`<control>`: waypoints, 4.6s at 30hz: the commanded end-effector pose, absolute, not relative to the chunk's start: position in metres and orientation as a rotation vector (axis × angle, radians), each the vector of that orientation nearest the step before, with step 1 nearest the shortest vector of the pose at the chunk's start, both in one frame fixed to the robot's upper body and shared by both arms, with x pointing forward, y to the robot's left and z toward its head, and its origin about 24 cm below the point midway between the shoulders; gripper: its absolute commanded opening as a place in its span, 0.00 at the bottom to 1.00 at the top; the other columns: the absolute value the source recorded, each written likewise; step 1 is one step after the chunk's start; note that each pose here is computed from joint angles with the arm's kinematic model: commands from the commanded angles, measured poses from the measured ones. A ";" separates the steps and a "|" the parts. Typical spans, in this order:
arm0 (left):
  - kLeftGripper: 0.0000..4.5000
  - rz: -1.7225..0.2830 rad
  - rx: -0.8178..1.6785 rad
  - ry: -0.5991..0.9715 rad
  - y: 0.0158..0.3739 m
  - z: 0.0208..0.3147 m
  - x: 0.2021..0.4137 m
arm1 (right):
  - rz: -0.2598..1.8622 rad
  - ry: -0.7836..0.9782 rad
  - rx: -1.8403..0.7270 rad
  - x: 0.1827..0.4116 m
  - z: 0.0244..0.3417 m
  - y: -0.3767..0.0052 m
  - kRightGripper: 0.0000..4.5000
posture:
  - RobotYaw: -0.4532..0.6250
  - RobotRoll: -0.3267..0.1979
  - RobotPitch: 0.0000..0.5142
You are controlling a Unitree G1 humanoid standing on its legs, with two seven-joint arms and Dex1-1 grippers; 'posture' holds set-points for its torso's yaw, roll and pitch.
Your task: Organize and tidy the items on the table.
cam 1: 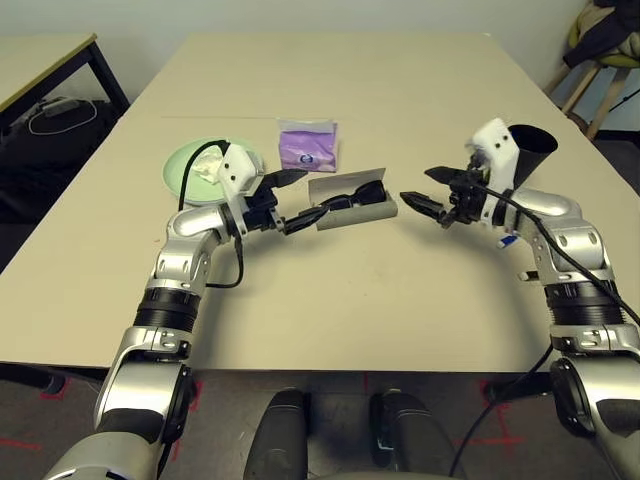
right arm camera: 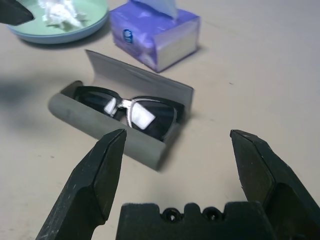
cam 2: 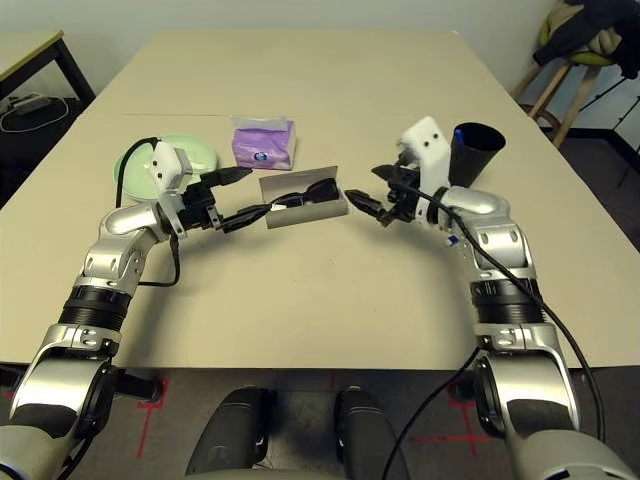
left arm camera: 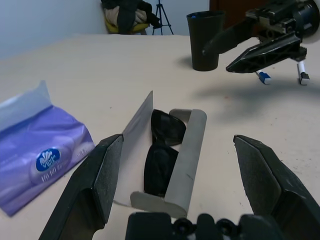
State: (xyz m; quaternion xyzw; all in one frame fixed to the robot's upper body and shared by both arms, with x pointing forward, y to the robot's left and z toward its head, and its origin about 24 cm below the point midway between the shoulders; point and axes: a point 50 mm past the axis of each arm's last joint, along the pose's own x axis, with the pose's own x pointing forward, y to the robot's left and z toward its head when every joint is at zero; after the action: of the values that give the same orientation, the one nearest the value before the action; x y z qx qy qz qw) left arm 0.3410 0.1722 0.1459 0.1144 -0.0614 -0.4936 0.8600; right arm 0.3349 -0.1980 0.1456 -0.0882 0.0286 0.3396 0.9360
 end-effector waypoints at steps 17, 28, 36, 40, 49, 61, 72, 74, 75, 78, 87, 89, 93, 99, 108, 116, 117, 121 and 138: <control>0.61 -0.647 0.206 0.046 0.188 0.115 0.375 | 0.639 -0.056 -0.167 0.307 0.109 -0.221 1.00 | 0.54 0.62 0.15; 0.00 -0.397 0.222 0.099 0.194 0.122 0.396 | 0.680 -0.091 -0.151 0.311 0.104 -0.211 1.00 | 0.54 0.62 0.17; 0.00 -0.432 0.238 0.090 0.172 0.127 0.403 | 0.683 -0.098 -0.144 0.309 0.108 -0.211 1.00 | 0.52 0.62 0.19; 0.00 -0.547 0.235 0.068 0.157 0.129 0.402 | 0.678 -0.075 -0.135 0.310 0.108 -0.211 1.00 | 0.51 0.62 0.21; 0.00 -0.630 0.278 0.021 0.158 0.137 0.401 | 0.686 -0.108 -0.158 0.314 0.119 -0.208 1.00 | 0.51 0.62 0.30; 0.00 -0.605 0.306 0.053 0.163 0.136 0.403 | 0.693 -0.115 -0.162 0.306 0.128 -0.206 1.00 | 0.49 0.62 0.33; 0.00 -0.782 0.282 0.001 0.152 0.139 0.396 | 0.686 -0.093 -0.140 0.306 0.129 -0.206 1.00 | 0.49 0.62 0.32; 0.00 -0.857 0.286 -0.009 0.149 0.138 0.393 | 0.688 -0.087 -0.134 0.307 0.128 -0.205 1.00 | 0.49 0.62 0.32; 0.00 -0.884 0.286 -0.011 0.148 0.138 0.391 | 0.688 -0.084 -0.129 0.307 0.128 -0.205 1.00 | 0.49 0.62 0.32; 0.00 -0.944 0.278 -0.014 0.146 0.136 0.388 | 0.686 -0.079 -0.119 0.307 0.126 -0.205 1.00 | 0.50 0.62 0.32; 0.00 -1.092 0.278 0.032 0.144 0.126 0.376 | 0.685 -0.058 -0.100 0.307 0.122 -0.205 1.00 | 0.49 0.62 0.30; 0.00 -1.112 0.283 0.045 0.145 0.125 0.375 | 0.684 -0.041 -0.113 0.308 0.121 -0.207 1.00 | 0.49 0.62 0.30; 0.00 -1.131 0.294 0.090 0.151 0.120 0.372 | 0.681 -0.051 -0.123 0.310 0.124 -0.207 1.00 | 0.49 0.62 0.30; 0.00 -1.165 0.335 0.163 0.158 0.113 0.367 | 0.681 -0.070 -0.136 0.312 0.131 -0.204 1.00 | 0.49 0.62 0.29; 0.00 -1.123 0.297 0.090 0.163 0.130 0.371 | 0.689 -0.099 -0.158 0.316 0.141 -0.201 1.00 | 0.50 0.62 0.27; 0.31 -1.269 0.154 -0.083 0.148 0.172 0.353 | 0.863 0.089 -0.237 0.314 0.152 -0.218 1.00 | 0.51 0.62 0.25; 0.39 -1.275 0.164 -0.099 0.145 0.172 0.350 | 0.905 0.111 -0.278 0.313 0.156 -0.223 1.00 | 0.51 0.62 0.25; 0.74 -1.321 0.178 -0.116 0.138 0.167 0.337 | 1.039 0.247 -0.532 0.309 0.162 -0.245 1.00 | 0.51 0.62 0.25; 0.99 -1.353 0.151 -0.123 0.123 0.159 0.326 | 1.184 0.830 -1.309 0.309 0.166 -0.311 1.00 | 0.51 0.62 0.21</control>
State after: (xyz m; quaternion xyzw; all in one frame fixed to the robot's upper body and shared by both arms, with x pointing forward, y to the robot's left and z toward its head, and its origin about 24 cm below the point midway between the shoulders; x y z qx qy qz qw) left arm 0.3273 0.1255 0.1552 0.0644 -0.0487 -0.6218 0.7790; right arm 0.3090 -0.3094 0.1691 -0.5430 0.3432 0.5015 0.5796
